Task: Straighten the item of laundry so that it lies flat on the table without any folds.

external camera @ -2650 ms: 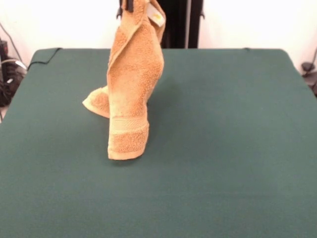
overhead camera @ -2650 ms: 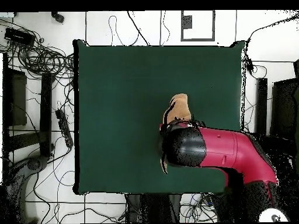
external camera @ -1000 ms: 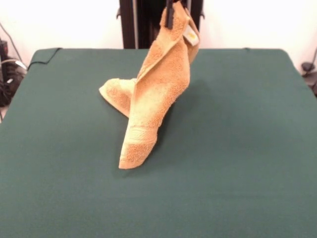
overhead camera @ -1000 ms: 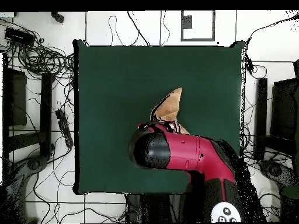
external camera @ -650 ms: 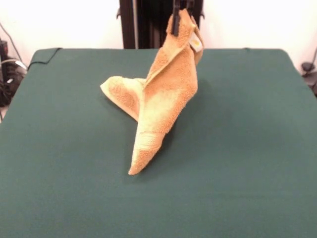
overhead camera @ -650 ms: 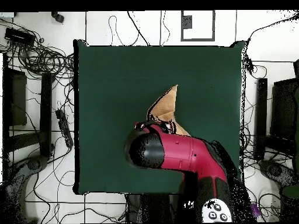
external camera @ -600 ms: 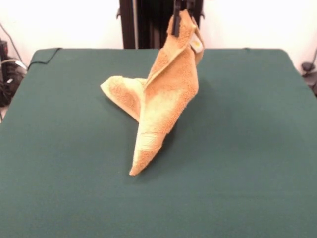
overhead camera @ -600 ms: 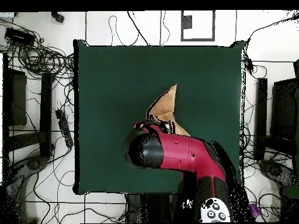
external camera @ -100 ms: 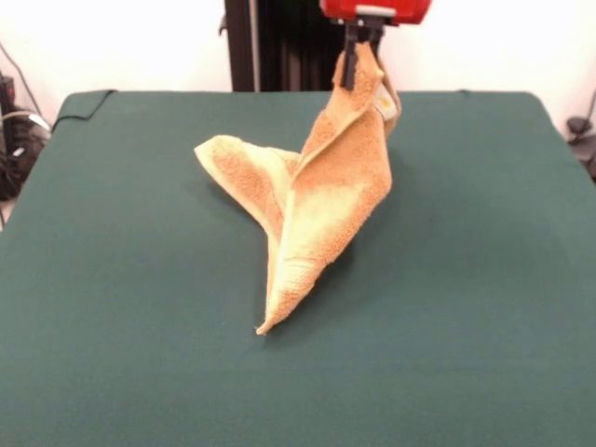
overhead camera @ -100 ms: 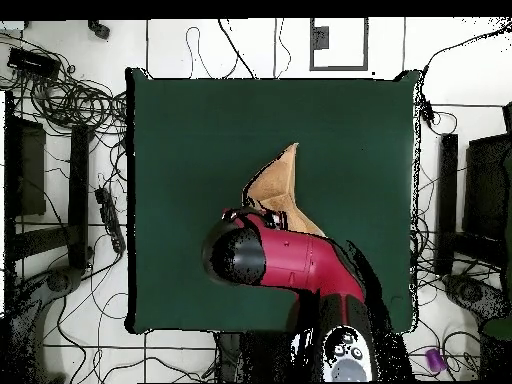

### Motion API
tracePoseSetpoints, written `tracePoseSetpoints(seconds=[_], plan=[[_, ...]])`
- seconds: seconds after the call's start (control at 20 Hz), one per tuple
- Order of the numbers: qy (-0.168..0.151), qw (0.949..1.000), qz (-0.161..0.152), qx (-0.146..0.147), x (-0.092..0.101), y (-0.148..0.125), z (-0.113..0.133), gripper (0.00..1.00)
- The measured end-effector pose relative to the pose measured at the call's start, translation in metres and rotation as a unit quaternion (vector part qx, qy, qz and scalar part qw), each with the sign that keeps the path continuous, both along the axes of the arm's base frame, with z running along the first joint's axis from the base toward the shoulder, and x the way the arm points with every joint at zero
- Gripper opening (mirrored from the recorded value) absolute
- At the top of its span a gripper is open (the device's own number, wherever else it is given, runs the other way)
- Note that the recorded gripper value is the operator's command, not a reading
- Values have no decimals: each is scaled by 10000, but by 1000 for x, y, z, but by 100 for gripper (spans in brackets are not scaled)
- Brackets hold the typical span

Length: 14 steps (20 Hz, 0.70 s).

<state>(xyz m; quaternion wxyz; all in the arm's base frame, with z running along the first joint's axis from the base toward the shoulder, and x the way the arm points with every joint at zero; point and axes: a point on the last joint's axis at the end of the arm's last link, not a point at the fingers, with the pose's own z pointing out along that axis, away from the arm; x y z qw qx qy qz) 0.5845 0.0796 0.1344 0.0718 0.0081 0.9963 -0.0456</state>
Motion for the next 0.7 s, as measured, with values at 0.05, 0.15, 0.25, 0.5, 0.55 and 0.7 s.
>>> tracePoseSetpoints(seconds=[0.05,0.15,0.25,0.5,0.55,0.7], plan=[[9,10000,-20,7,-1,3,-3,0],[19,10000,-66,20,-2,9,-6,0],[25,9999,-133,33,-4,15,-10,0],[3,9990,-422,126,-5,33,-17,0],[-5,9987,-478,151,-5,37,-18,0],[-32,9978,-627,217,-4,44,-20,0]])
